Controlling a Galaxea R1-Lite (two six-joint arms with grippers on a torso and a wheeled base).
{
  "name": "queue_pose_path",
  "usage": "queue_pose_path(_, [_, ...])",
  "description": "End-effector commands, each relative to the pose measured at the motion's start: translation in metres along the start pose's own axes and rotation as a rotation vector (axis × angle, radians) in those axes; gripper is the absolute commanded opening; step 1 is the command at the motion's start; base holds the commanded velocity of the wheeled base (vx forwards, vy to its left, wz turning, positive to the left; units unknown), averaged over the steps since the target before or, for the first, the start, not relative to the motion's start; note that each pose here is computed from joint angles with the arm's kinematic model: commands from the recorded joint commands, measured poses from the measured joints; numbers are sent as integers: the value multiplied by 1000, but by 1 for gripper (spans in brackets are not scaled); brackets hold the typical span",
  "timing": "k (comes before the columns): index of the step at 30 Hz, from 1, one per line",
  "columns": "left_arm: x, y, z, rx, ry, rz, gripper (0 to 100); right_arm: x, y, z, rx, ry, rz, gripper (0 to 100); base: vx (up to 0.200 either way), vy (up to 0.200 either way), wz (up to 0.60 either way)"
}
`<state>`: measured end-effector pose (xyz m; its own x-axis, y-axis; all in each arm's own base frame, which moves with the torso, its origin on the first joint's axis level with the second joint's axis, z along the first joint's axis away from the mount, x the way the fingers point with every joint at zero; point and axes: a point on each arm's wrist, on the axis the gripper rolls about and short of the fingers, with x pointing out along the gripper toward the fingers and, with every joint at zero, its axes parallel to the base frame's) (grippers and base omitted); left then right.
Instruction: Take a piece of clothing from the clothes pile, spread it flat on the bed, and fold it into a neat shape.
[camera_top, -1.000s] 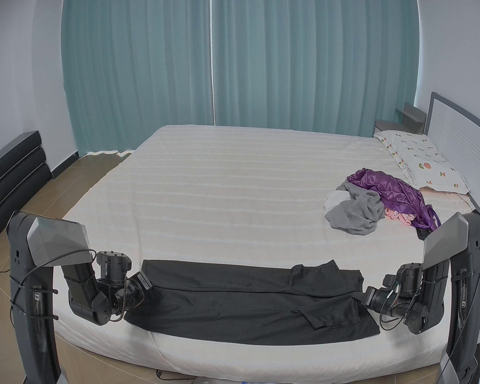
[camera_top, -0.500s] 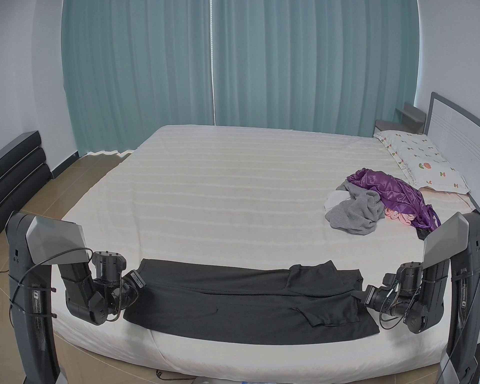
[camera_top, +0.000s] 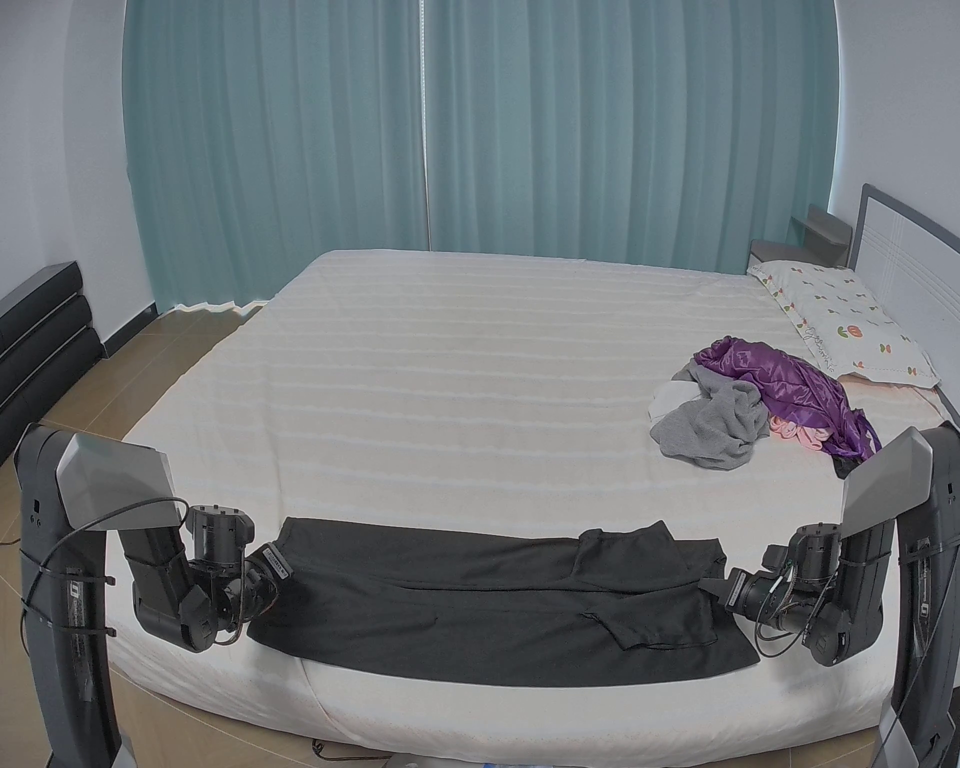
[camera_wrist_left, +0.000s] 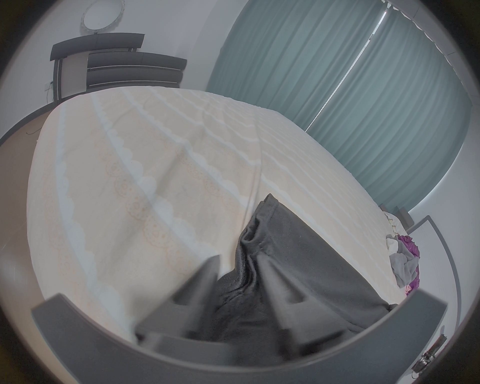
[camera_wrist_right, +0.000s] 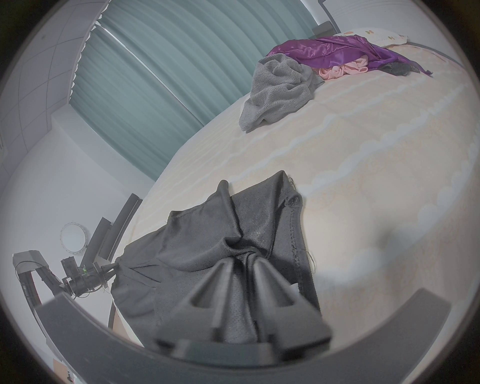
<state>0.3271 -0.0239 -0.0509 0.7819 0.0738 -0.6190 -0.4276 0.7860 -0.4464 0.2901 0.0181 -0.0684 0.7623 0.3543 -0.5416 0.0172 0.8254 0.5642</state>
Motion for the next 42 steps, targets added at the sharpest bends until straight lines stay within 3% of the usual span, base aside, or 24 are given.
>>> queue_pose_path(1, [-1, 0, 0, -3, 2, -1, 100, -6, 6, 7, -7, -30, 17, 100, 0, 0, 0])
queue_pose_path(5, [-3, 0, 4, -18, -4, -6, 100, -16, 16, 26, 38, -100, 54, 100, 0, 0, 0])
queue_pose_path(8, [-5, 1, 12, -82, -22, -16, 100, -11, 19, 32, 66, -120, 81, 100, 0, 0, 0])
queue_pose_path(14, [-9, 1, 21, -154, -8, -67, 100, 19, 18, 27, 65, -60, 71, 100, 0, 0, 0])
queue_pose_path(21, [-8, 2, 20, -154, -5, -62, 100, 24, 16, 24, 73, -27, 52, 100, 0, 0, 0])
queue_pose_path(24, [-8, 1, 19, -150, -4, -62, 100, 28, 14, 15, 37, 1, 48, 100, 0, 0, 0])
queue_pose_path(25, [-8, 2, 20, -151, -5, -61, 100, 29, 13, 14, 28, 5, 45, 0, 0, 0, 0])
queue_pose_path(42, [-6, 0, 22, -153, -12, -67, 100, 4, 10, 6, -7, -10, 29, 0, 0, 0, 0])
